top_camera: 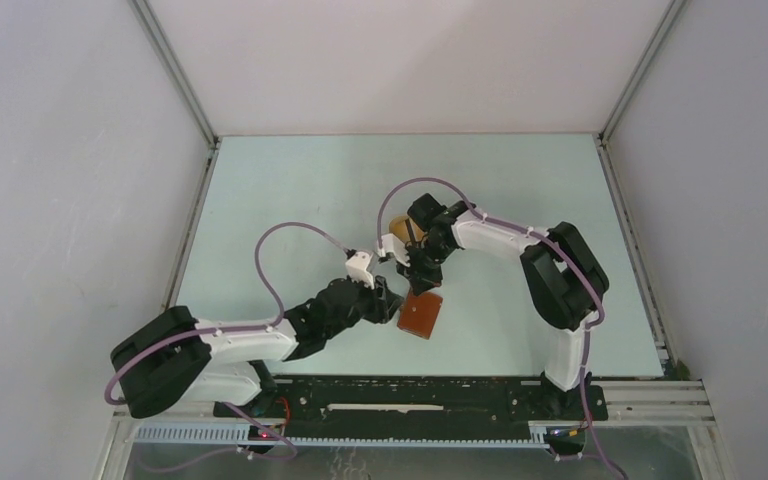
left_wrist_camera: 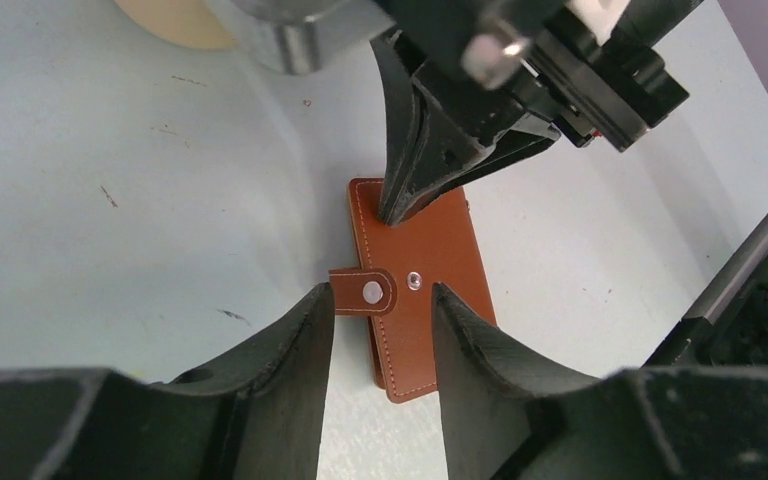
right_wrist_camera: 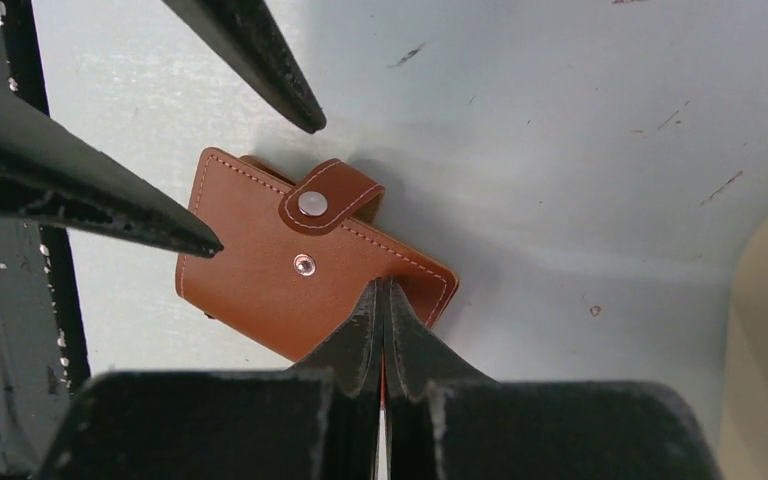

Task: Put the credit cards into the card holder
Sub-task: Close the card holder at the center of the board.

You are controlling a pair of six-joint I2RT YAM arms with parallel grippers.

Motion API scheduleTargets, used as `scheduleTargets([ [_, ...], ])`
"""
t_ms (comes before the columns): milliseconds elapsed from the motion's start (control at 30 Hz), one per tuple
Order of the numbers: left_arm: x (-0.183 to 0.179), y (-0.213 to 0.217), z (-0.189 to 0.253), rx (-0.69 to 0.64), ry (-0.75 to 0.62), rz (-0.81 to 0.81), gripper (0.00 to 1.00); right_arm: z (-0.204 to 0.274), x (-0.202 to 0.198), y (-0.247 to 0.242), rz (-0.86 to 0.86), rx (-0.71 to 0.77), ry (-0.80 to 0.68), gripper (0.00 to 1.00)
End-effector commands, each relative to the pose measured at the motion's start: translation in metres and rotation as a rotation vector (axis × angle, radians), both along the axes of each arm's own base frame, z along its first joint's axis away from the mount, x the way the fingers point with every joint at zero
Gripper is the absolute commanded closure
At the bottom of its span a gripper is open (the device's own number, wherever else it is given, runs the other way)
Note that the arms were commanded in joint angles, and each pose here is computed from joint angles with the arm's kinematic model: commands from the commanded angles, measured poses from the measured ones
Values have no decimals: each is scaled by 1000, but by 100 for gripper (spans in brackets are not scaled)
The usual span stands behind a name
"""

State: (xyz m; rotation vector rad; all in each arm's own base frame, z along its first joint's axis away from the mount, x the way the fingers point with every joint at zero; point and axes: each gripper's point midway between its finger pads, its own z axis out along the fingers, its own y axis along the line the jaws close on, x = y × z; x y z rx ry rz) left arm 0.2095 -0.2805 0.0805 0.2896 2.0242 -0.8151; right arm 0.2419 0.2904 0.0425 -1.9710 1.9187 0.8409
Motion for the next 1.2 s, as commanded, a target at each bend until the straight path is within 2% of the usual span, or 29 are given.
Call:
scheduleTargets([
  [0,16,-17,28,-71,-30,26,56,4,-2,-1,-54,-47,50,99],
  [267,17,-20,19,65,-53,103,60,3,0,0,-92,-70,90,99],
  [733,14,-32,9,255,-79,125,61,4,2,-1,-127,-77,133,99],
  [867,8,-32,13,240,-70,140,61,8,3,-1,-136,-67,143,99],
  [1167,-17,-14,21,81,-3,128,58,37,2,4,-121,30,111,94],
])
